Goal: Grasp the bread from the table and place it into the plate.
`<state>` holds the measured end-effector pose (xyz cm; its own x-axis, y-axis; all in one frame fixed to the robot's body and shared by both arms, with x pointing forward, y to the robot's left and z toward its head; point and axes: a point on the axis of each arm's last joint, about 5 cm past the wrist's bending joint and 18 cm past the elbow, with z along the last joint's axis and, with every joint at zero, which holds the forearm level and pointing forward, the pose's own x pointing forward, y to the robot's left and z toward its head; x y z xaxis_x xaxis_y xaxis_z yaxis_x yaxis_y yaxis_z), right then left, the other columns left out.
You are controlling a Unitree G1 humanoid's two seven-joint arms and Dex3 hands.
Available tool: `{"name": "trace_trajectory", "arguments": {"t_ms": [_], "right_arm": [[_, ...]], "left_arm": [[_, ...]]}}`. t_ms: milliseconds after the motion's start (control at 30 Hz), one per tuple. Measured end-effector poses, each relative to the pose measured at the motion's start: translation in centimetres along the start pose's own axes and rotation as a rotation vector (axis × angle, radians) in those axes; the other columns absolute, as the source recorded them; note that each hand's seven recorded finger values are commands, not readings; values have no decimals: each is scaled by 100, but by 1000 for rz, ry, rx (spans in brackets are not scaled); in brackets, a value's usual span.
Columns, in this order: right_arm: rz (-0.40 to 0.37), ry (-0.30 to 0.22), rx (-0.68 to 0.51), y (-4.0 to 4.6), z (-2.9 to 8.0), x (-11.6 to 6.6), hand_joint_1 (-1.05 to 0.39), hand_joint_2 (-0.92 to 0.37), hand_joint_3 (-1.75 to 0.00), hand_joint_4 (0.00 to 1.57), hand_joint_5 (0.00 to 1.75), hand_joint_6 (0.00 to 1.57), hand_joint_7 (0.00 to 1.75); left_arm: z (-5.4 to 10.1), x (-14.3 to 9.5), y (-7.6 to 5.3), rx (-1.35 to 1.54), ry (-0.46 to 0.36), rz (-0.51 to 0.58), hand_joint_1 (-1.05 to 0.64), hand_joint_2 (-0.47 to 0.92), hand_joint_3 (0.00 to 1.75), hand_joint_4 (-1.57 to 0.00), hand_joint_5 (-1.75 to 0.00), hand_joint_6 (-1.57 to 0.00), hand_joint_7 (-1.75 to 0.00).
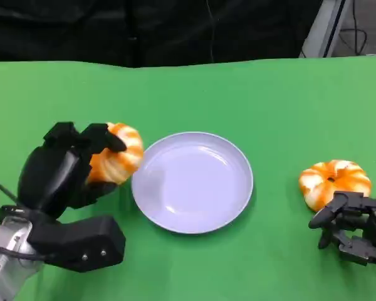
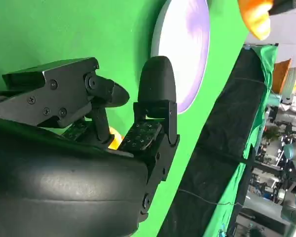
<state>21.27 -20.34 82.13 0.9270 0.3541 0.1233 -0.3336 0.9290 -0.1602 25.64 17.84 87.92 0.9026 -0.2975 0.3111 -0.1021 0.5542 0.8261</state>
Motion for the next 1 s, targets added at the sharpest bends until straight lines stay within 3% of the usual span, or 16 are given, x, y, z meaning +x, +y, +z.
{"name": "trace_trajectory", "arguments": {"t_ms": [333, 867, 1000], "right_arm": [[5, 0, 0, 8, -1, 3, 9, -80, -68, 90, 138, 94, 99], [-8, -6, -16, 35, 3, 10, 8, -80, -66, 91, 134, 95, 96], [-2, -8, -32, 53, 5, 18, 7, -79, -67, 91, 132, 96, 94]], "left_arm": [[116, 55, -33, -26, -41, 11, -10, 92, 41, -34, -166, -42, -132], [400, 287, -208, -72, -157, -48, -16, 92, 37, -35, -169, -41, -136], [450, 322, -273, -89, -168, -68, -17, 92, 41, -41, -161, -42, -137]]}}
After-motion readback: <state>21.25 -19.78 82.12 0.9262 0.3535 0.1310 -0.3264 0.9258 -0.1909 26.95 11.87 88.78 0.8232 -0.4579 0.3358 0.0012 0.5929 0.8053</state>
